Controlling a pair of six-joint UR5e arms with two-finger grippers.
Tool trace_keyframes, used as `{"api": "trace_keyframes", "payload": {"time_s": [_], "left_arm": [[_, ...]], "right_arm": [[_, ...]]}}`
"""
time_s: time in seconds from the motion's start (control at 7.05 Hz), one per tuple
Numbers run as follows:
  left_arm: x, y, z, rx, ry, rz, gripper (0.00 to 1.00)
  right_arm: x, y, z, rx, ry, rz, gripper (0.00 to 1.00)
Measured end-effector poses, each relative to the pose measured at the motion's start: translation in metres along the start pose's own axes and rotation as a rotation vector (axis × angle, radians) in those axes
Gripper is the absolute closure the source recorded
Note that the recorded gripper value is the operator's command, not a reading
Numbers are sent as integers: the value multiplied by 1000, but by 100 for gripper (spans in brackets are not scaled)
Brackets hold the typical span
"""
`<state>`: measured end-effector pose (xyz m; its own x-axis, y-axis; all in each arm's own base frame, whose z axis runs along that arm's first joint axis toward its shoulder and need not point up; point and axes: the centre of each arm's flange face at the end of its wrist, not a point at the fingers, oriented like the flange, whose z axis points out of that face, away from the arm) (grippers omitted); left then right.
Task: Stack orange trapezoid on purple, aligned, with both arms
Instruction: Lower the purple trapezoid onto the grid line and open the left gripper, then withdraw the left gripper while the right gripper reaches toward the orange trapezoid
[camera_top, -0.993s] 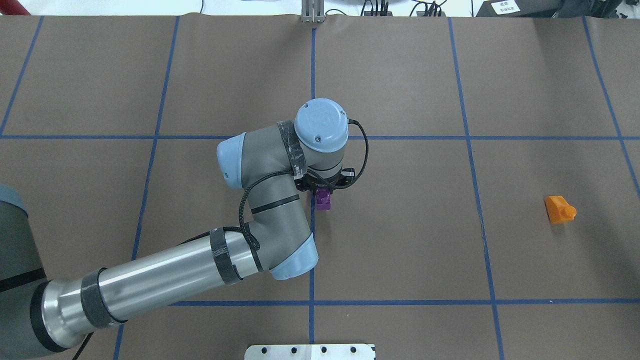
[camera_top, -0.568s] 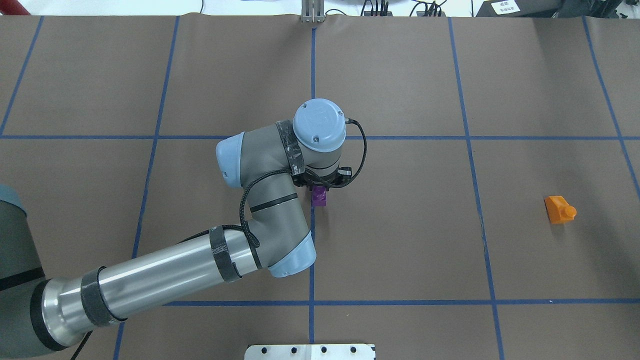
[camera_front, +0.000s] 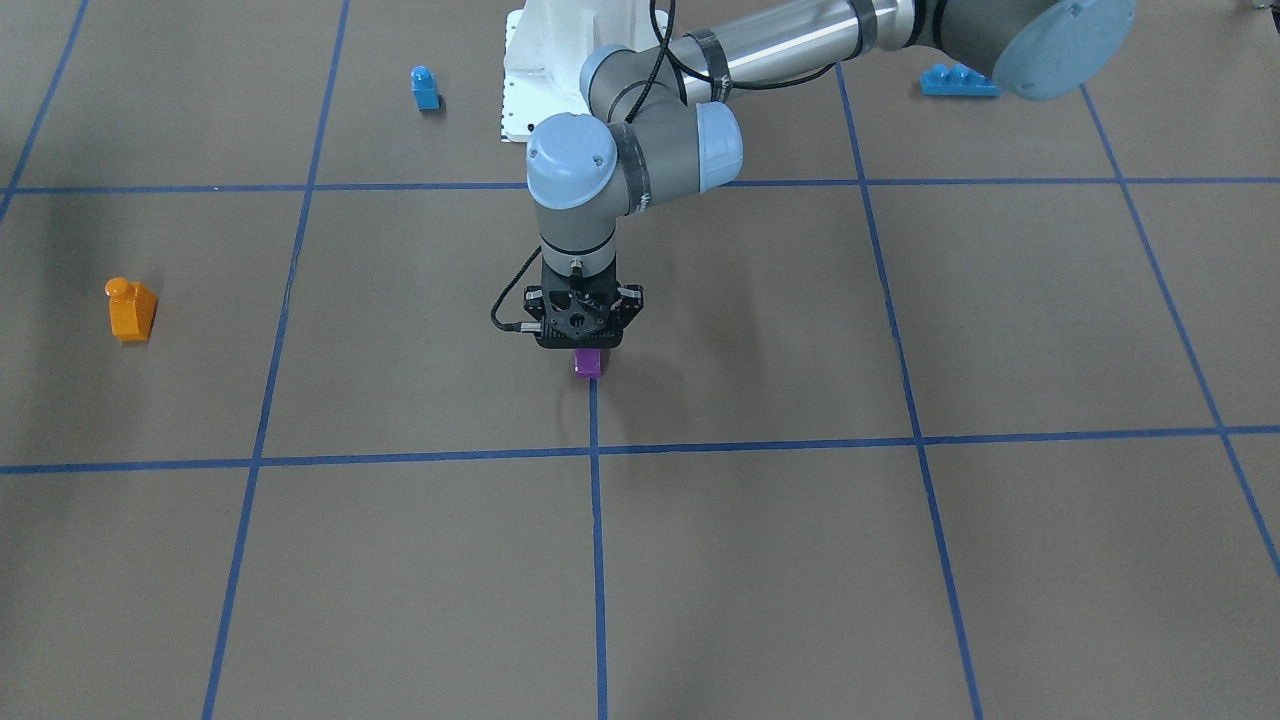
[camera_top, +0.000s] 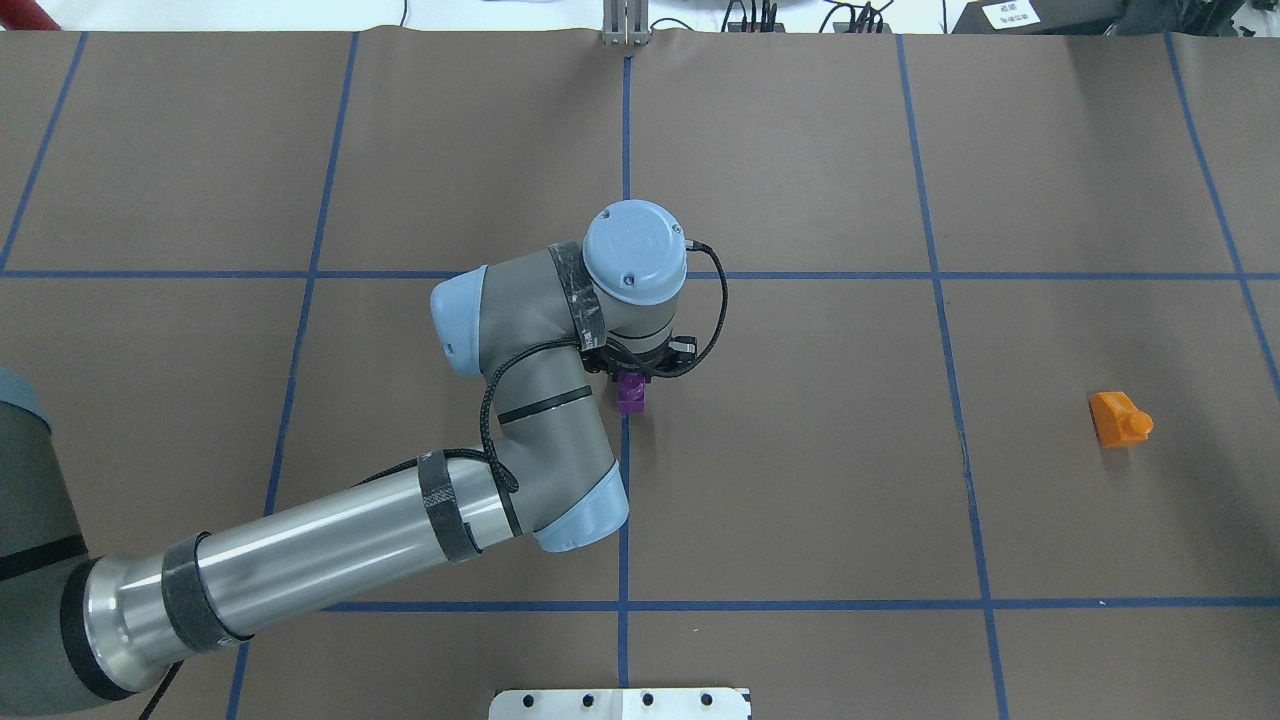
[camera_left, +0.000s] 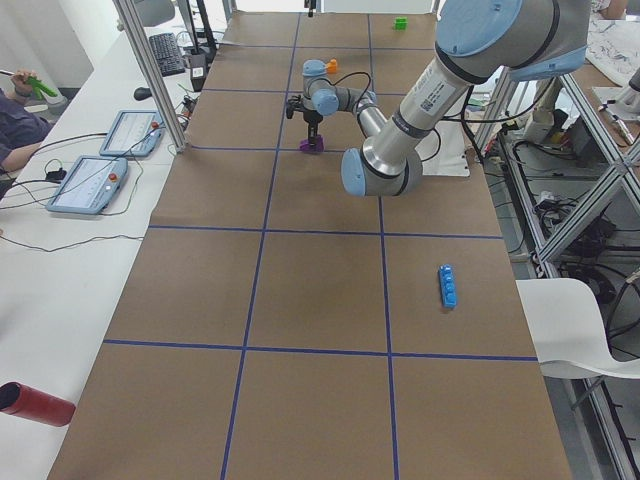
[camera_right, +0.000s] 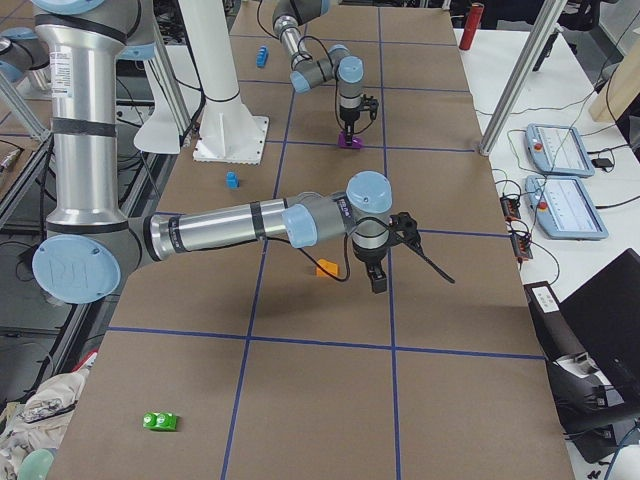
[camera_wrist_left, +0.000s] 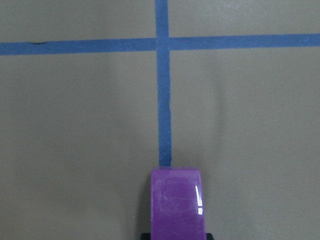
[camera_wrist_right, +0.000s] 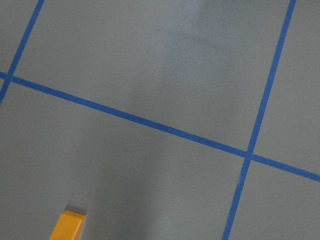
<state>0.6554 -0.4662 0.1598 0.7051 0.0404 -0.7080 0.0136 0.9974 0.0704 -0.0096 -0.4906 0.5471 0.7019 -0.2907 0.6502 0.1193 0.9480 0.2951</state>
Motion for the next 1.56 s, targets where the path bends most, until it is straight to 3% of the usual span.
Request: {"api": "trace_keyframes", "payload": {"time_s": [0.28,0.43,0.57,0.85,0.99,1.56], "left_arm": [[-2,0,3,-3,-6,8,100],[-3,0,6,-5,-9,9,91],[-4,0,8,-6,-11,9,70],[-5,1,10,-8,-14,9,9],[-5,2,10,-9,-14,10,0],[-14,-8,-10,14,5,19,0]], "right_arm": [[0,0,0,0,0,0,0],[0,0,0,0,0,0,0],[0,0,0,0,0,0,0],[0,0,0,-1,0,0,0],[0,1,1,-2,0,1,0],[-8,-1,3,-3,-8,29,0]]}}
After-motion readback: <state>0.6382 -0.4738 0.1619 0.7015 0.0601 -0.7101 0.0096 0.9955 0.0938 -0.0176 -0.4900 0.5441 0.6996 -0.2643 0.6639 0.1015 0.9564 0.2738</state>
